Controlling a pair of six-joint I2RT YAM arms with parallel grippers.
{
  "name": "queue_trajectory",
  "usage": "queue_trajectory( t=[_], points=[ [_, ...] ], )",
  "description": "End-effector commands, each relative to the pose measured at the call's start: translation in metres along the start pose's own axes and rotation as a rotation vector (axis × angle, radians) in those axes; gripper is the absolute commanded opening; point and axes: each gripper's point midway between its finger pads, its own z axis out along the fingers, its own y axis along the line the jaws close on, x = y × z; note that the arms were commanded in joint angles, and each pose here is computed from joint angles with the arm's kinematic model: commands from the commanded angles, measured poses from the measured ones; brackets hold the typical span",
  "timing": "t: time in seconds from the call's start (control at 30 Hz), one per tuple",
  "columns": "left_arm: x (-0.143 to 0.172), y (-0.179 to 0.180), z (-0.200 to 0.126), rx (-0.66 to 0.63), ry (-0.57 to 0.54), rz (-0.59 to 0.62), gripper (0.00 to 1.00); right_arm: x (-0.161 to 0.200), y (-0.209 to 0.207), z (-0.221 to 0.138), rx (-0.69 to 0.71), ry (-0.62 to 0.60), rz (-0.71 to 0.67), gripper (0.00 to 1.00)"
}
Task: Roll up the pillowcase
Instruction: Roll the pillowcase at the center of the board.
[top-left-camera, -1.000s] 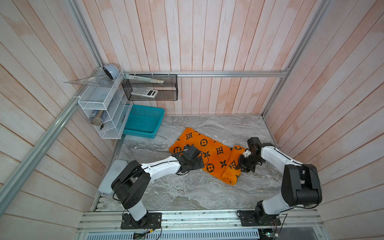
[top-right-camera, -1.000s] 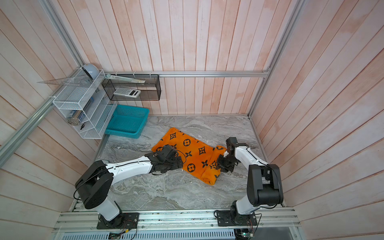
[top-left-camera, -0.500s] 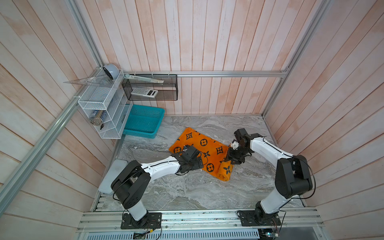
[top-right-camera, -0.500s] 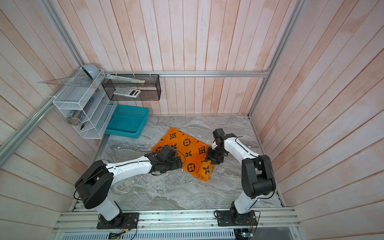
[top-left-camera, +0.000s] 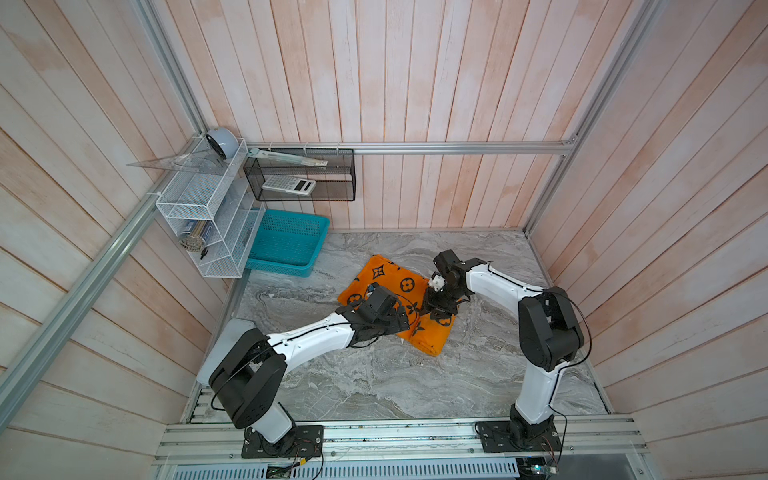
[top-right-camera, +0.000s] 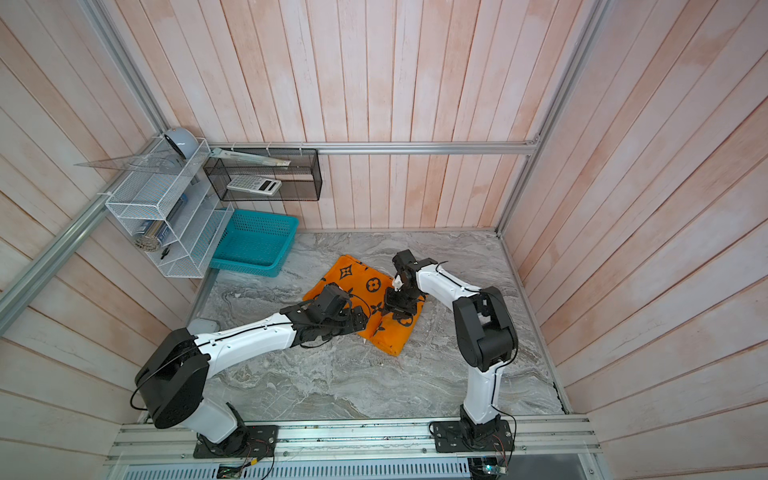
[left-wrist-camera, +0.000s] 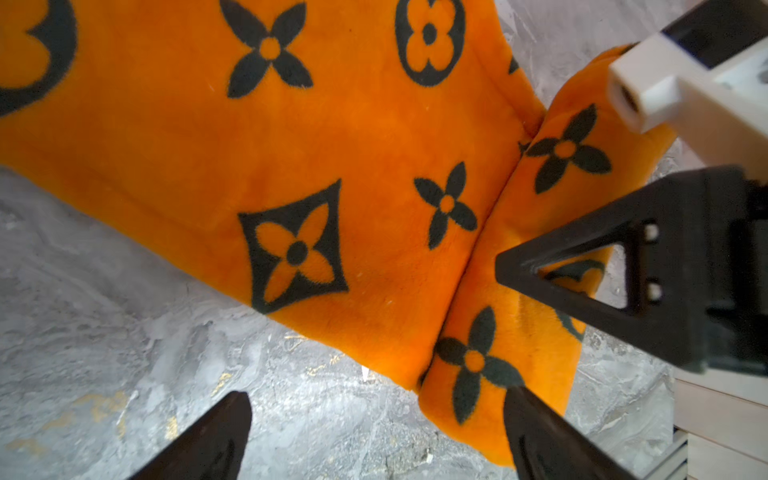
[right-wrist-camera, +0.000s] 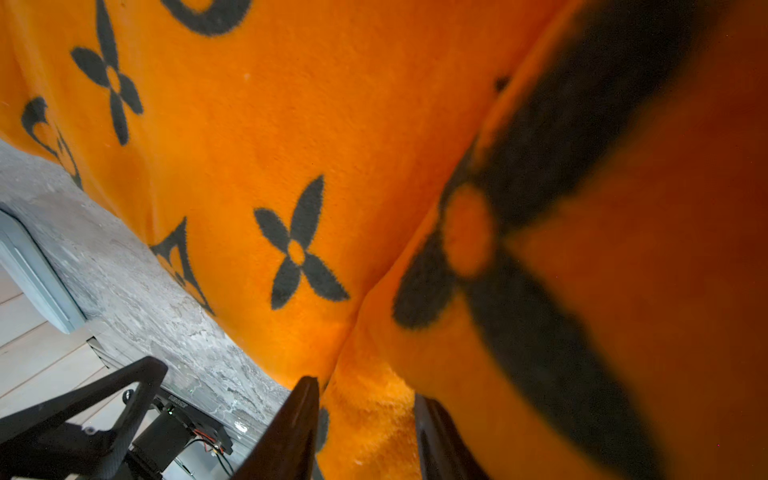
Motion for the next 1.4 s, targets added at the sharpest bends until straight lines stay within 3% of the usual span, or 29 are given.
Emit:
queue_trajectory(
  t=[0.0, 0.23, 0.47, 0.6, 0.73, 1.0, 1.23, 1.37],
  points=[
    [0.003, -0.018, 0.011, 0.041, 0.016, 0.034, 1.00, -0.006, 0.005, 0.004, -0.025, -0.012, 0.023, 0.43],
    [0.022, -0.040, 0.035, 0.031, 0.073, 0.106, 1.00, -0.004, 0.003, 0.001, -0.043, -0.024, 0.051, 0.44],
    [0.039, -0.010, 0.060, -0.111, 0.113, 0.104, 0.97, -0.009, 0.007, -0.029, -0.120, -0.105, 0.083, 0.45],
    [0.041, 0.000, 0.065, -0.150, 0.109, 0.100, 0.97, -0.006, 0.000, -0.065, -0.233, -0.200, 0.103, 0.55],
    [0.041, 0.003, 0.067, -0.160, 0.114, 0.105, 0.97, 0.011, -0.032, -0.082, -0.291, -0.240, 0.142, 0.62],
    [0.033, 0.000, 0.065, -0.154, 0.108, 0.103, 0.97, 0.049, -0.074, -0.046, -0.217, -0.146, 0.124, 0.65],
    [0.030, -0.003, 0.056, -0.131, 0.102, 0.102, 0.97, 0.028, -0.073, -0.013, -0.290, -0.115, 0.172, 0.66],
    [0.031, -0.004, 0.056, -0.110, 0.113, 0.094, 0.97, 0.016, -0.062, 0.000, -0.405, -0.133, 0.167, 0.65]
  ],
)
